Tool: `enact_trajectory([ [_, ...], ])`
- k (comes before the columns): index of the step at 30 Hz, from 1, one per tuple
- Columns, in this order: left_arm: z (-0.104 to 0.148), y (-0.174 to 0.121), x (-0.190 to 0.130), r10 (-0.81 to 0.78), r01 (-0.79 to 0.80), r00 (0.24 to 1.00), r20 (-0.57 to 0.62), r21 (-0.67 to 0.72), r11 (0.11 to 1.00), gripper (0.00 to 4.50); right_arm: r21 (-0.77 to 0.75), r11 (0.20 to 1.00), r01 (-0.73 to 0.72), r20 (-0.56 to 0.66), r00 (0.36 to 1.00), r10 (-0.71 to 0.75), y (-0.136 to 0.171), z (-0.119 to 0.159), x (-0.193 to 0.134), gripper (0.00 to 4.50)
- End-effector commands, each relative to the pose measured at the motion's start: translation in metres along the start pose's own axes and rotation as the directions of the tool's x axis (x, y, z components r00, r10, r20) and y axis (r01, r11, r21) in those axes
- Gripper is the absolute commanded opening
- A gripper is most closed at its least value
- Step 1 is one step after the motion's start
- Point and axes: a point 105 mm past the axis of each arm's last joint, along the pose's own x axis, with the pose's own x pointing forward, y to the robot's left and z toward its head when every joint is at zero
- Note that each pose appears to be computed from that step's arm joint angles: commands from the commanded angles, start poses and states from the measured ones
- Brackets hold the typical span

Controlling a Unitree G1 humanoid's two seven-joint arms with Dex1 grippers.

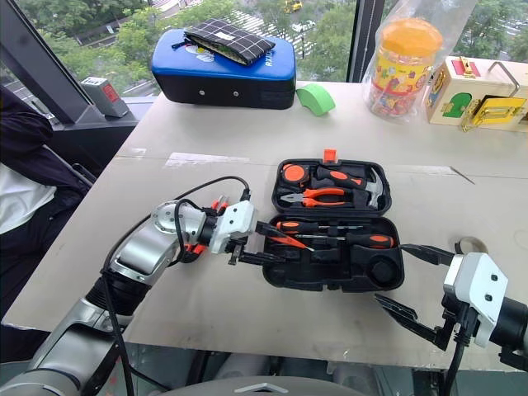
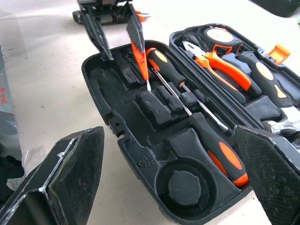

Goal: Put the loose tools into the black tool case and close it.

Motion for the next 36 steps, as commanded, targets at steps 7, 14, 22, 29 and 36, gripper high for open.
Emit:
enact_trajectory([
  [7,0.023,0.016,-0.012,0.053,-0.054,0.998,0.014,0.079,0.995,2.61,-0.042,0.999,0.005,0.024,1.000,-0.004,0.000,0.008,0.004,4.50],
  [14,0.037,0.028,-0.012,0.020,-0.013,0.999,-0.038,0.186,0.982,2.61,-0.044,0.999,0.005,0.027,1.000,-0.004,0.000,0.008,0.006,4.50],
  [22,0.036,0.047,-0.014,-0.057,0.094,0.987,-0.152,0.249,0.964,2.61,-0.041,0.999,0.007,0.030,1.000,-0.006,0.001,0.007,0.007,4.50],
  [29,0.022,0.057,-0.010,-0.153,0.242,0.946,-0.285,0.310,0.920,2.61,-0.043,0.999,0.017,0.035,0.999,-0.016,0.002,0.009,0.008,4.50],
  [36,0.016,0.059,-0.012,-0.201,0.304,0.923,-0.329,0.302,0.904,0.52,-0.036,0.999,0.038,0.028,0.999,-0.037,0.005,0.007,0.006,4.50],
])
